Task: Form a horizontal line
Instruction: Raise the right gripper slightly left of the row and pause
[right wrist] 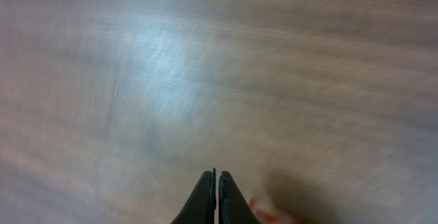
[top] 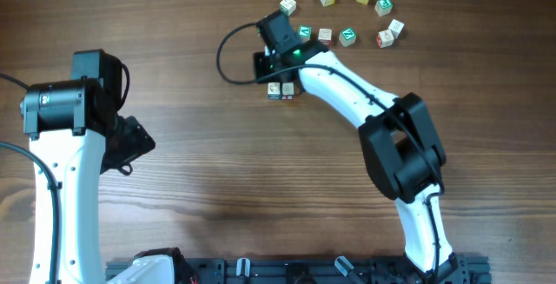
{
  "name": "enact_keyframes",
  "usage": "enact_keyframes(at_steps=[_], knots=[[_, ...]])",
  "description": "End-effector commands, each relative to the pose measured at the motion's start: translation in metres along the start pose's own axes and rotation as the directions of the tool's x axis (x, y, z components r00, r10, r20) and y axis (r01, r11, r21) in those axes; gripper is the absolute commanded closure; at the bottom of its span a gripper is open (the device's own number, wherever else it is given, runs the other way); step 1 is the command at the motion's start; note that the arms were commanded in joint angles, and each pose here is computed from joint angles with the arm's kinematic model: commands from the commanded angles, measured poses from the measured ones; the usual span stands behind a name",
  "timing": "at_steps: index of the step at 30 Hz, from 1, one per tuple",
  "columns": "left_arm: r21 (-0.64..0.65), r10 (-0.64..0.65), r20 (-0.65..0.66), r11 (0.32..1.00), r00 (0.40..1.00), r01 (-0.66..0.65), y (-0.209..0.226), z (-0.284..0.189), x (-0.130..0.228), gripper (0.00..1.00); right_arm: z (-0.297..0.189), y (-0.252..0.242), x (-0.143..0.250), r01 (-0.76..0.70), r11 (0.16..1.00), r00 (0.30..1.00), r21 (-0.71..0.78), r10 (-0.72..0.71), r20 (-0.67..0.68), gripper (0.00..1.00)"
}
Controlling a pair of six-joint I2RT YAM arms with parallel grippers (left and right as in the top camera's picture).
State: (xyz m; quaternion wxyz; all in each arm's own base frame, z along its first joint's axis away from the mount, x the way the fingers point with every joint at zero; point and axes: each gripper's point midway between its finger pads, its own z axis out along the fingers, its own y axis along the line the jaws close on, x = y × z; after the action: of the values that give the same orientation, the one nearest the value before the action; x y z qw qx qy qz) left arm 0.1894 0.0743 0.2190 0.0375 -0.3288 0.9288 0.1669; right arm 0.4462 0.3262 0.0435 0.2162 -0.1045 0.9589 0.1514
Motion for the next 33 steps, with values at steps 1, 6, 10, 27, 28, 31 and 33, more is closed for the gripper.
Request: enact_keyframes(at_steps=[1, 6, 10, 27, 28, 31, 33], knots=[[-0.005, -0.011, 0.015, 1.0, 1.0, 0.011, 0.005, -0.001, 0.0, 0.0, 0.007, 0.016, 0.015, 0.086, 0.995, 0.996, 0.042, -0.086, -0.016, 0.95], [-0.005, -0.011, 0.015, 1.0, 1.0, 0.011, 0.005, -0.001, 0.0, 0.0, 0.011, 0.012, 0.026, 0.05, 0.996, 0.998, 0.069, -0.048, -0.041, 0.95], [-0.005, -0.011, 0.015, 1.0, 1.0, 0.011, 0.005, -0.001, 0.0, 0.0, 0.012, 0.005, 0.03, 0.048, 0.994, 0.998, 0.099, -0.042, -0.055, 0.96], [-0.005, -0.011, 0.015, 1.0, 1.0, 0.011, 0.005, -0.001, 0.0, 0.0, 0.01, -0.011, 0.035, 0.009, 0.982, 0.998, 0.188, 0.002, -0.058, 0.96], [-0.006, -0.011, 0.015, 1.0, 1.0, 0.011, 0.005, -0.001, 0.0, 0.0, 0.01, -0.011, 0.035, 0.009, 0.982, 0.998, 0.189, 0.002, -0.058, 0.95], [-0.005, -0.011, 0.015, 1.0, 1.0, 0.011, 0.005, -0.001, 0.0, 0.0, 0.01, -0.011, 0.035, 0.009, 0.982, 0.998, 0.19, 0.002, -0.059, 0.95], [-0.005, -0.011, 0.015, 1.0, 1.0, 0.011, 0.005, -0.001, 0.0, 0.0, 0.009, -0.012, 0.035, 0.01, 0.981, 0.998, 0.195, 0.002, -0.058, 0.96]])
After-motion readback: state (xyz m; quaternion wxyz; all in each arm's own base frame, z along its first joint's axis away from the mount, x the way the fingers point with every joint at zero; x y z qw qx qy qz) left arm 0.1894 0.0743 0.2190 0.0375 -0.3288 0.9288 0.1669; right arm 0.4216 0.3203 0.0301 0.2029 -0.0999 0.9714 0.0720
